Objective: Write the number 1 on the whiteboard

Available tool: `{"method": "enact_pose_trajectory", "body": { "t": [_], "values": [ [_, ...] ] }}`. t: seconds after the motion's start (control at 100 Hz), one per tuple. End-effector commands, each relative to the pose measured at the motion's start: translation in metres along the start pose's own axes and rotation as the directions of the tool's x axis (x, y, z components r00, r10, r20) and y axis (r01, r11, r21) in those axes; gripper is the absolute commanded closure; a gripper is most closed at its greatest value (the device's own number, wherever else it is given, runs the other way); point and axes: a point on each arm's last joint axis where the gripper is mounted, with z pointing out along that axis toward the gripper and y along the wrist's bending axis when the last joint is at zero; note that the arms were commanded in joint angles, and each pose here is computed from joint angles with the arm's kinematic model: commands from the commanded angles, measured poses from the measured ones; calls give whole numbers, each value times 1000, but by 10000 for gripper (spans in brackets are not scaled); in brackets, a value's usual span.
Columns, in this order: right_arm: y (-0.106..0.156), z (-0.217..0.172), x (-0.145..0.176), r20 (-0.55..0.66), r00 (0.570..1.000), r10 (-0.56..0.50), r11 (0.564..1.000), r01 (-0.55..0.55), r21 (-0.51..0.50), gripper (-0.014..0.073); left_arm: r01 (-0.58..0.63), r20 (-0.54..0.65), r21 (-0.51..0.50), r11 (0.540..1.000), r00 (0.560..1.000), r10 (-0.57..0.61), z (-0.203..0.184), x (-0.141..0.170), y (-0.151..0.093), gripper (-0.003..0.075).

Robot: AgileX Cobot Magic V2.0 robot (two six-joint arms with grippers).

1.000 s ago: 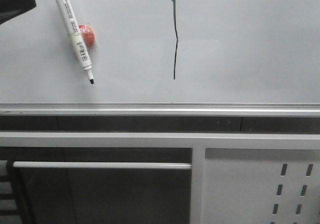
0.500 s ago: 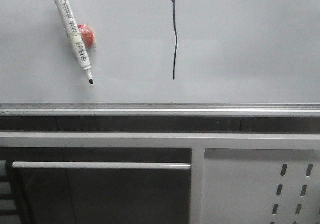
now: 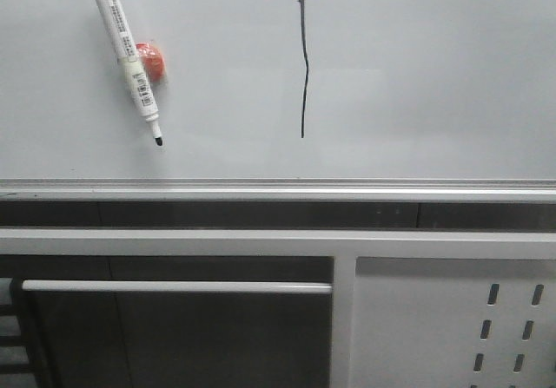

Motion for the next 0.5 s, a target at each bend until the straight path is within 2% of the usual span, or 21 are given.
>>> {"method": "enact_pose_trajectory", "body": {
  "t": [0.0,0.15,0.32,0.44,0.49],
  "values": [
    [-1,-1,-16,85,996,-20,1000,19,18,666,64,68,-52,997,996,-61,-21,-14,6,738],
    [0,-1,-16,88,996,-20,1000,20,6,666,55,66,-205,977,997,-43,-57,-10,10,738],
    [3,-1,-17,94,995,-20,999,23,-24,666,41,56,-389,920,998,-21,-93,-2,2,738],
    [6,-2,-17,102,995,-20,998,26,-60,666,37,84,-479,877,996,4,-106,8,-7,738],
    [6,-2,-17,103,995,-20,998,26,-63,666,37,56,-494,869,998,-11,-102,13,-7,738]
  ]
}}
